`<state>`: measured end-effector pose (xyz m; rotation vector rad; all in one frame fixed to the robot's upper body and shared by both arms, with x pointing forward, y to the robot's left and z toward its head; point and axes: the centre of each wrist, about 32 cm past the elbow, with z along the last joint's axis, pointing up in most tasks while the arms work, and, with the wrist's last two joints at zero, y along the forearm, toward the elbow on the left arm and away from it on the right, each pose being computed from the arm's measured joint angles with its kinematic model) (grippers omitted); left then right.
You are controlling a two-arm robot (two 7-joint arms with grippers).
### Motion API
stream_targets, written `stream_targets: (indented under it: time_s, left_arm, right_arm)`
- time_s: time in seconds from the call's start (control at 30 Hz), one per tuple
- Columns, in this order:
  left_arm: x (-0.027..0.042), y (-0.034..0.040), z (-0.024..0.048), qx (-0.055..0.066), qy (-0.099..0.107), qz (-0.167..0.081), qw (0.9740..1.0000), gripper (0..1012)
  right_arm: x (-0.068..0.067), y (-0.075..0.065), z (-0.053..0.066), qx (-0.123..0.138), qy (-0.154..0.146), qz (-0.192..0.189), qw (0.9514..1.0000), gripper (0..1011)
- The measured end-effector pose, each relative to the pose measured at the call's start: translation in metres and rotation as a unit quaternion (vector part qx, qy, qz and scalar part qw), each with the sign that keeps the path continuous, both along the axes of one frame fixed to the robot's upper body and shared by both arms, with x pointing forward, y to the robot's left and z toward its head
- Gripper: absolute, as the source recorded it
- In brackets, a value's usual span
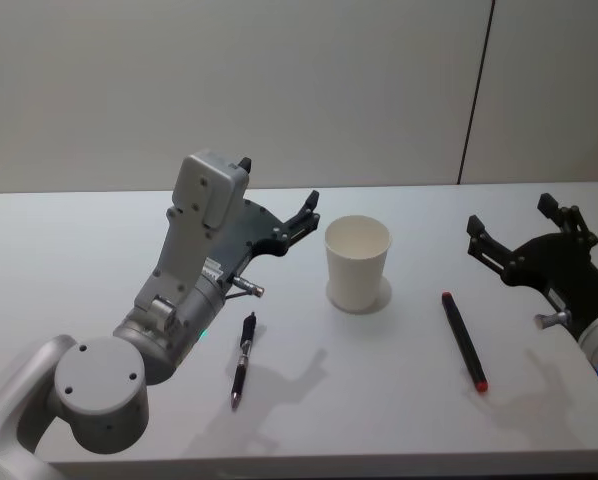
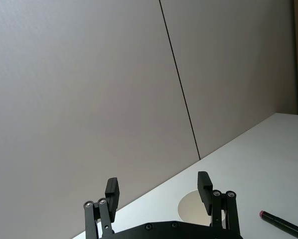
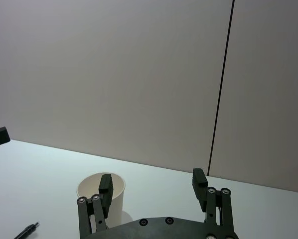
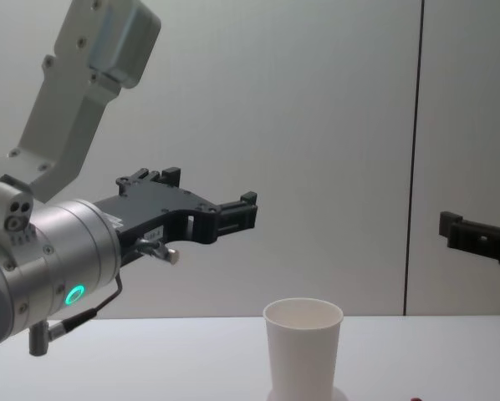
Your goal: Place the pen into the pen holder.
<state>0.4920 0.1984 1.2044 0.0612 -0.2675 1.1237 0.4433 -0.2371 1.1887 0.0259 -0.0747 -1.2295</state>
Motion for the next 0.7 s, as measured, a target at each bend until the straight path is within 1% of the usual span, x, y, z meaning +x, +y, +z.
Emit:
stream_targets:
  time_s: [0.7]
  left_arm:
    - [0.0,0.0,0.0,0.0,0.0,0.0,1.0,1004]
  right_arm:
    - [0.0,0.0,0.0,0.0,0.0,0.0,1.0,1002]
